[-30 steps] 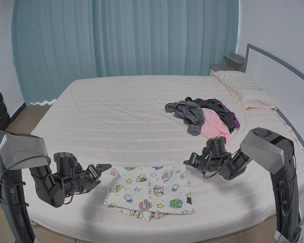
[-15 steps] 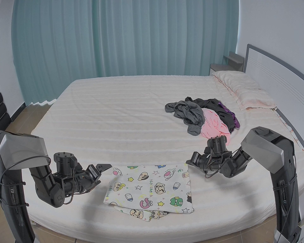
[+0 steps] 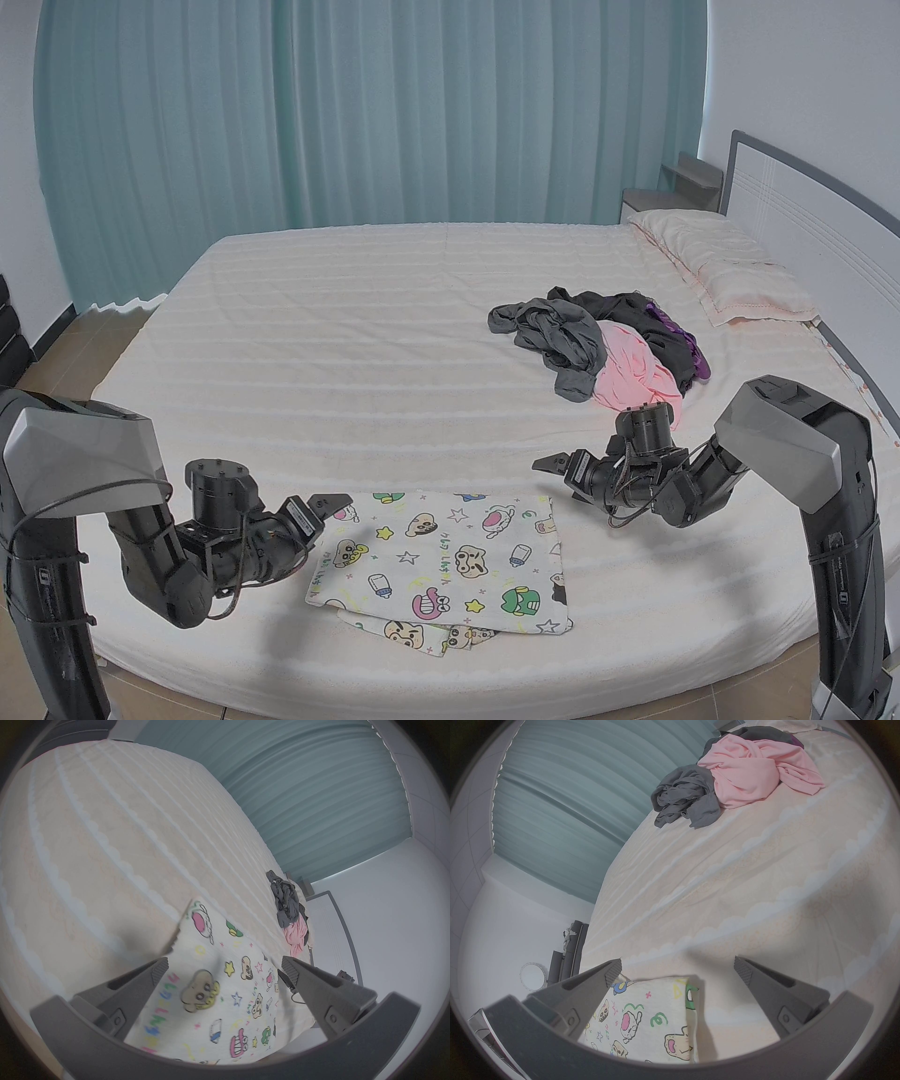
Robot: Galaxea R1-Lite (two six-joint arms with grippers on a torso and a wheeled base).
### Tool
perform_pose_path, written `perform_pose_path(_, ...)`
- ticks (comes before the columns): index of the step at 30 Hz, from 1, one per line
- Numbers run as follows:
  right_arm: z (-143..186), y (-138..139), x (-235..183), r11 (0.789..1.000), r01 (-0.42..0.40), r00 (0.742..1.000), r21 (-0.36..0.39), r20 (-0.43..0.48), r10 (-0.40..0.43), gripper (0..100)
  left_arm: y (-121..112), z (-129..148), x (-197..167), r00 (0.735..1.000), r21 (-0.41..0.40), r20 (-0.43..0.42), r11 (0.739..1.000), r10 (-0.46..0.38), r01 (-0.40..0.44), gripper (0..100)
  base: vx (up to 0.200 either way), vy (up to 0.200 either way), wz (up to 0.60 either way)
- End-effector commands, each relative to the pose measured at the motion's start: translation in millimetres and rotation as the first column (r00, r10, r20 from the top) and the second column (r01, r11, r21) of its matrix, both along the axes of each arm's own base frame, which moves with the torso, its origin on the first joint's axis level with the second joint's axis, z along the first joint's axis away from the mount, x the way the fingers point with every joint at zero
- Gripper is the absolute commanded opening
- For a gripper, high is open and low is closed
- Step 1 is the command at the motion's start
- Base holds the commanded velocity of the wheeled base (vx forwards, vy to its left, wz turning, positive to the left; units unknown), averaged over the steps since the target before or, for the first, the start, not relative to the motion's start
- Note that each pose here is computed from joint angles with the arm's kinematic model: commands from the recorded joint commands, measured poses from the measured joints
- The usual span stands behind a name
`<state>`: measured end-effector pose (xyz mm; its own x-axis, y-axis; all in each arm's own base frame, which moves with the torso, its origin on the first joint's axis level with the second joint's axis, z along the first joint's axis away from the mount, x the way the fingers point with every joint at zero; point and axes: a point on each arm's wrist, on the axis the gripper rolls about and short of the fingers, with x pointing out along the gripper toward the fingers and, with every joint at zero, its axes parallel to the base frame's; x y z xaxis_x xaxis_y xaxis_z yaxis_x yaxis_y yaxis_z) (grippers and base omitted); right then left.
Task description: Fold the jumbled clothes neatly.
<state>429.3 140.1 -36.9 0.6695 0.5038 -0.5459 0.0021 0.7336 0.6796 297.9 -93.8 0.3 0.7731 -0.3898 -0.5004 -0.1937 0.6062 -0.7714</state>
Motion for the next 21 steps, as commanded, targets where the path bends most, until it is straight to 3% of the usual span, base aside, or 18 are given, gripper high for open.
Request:
perform_pose_path(1,0,-1,-1,1.000,0.000,1.000,0.001,0.001,0.000,100,-40,9,-6,1.000,-0.068,0.011,0.998,0.009,-0.008,100,0.000,0.000,0.00)
perform_pose_path(3,0,-1,-1,1.000,0.001,1.000,-0.002,0.000,-0.001,100,-49,8,-8,1.000,-0.062,0.016,0.998,0.000,0.001,100,0.000,0.000,0.00)
perform_pose_path(8,0,0,-2,1.000,-0.002,1.000,-0.003,-0.003,0.002,100,-61,-9,11,0.988,0.004,0.061,0.990,0.139,-0.140,100,0.000,0.000,0.00)
perform_pose_path(16,0,0,-3,1.000,-0.002,1.000,-0.003,-0.004,0.002,100,-70,-20,2,0.996,0.070,0.013,0.993,0.090,-0.091,100,0.000,0.000,0.00)
perform_pose_path(17,0,0,-2,1.000,-0.001,1.000,-0.003,-0.004,0.001,100,-73,-27,-5,0.998,0.154,-0.042,0.987,0.049,-0.042,100,0.000,0.000,0.00)
perform_pose_path(21,0,0,-2,1.000,0.000,1.000,-0.002,-0.005,0.000,100,-76,-32,-7,0.998,0.202,-0.063,0.979,0.031,-0.017,100,0.000,0.000,0.00)
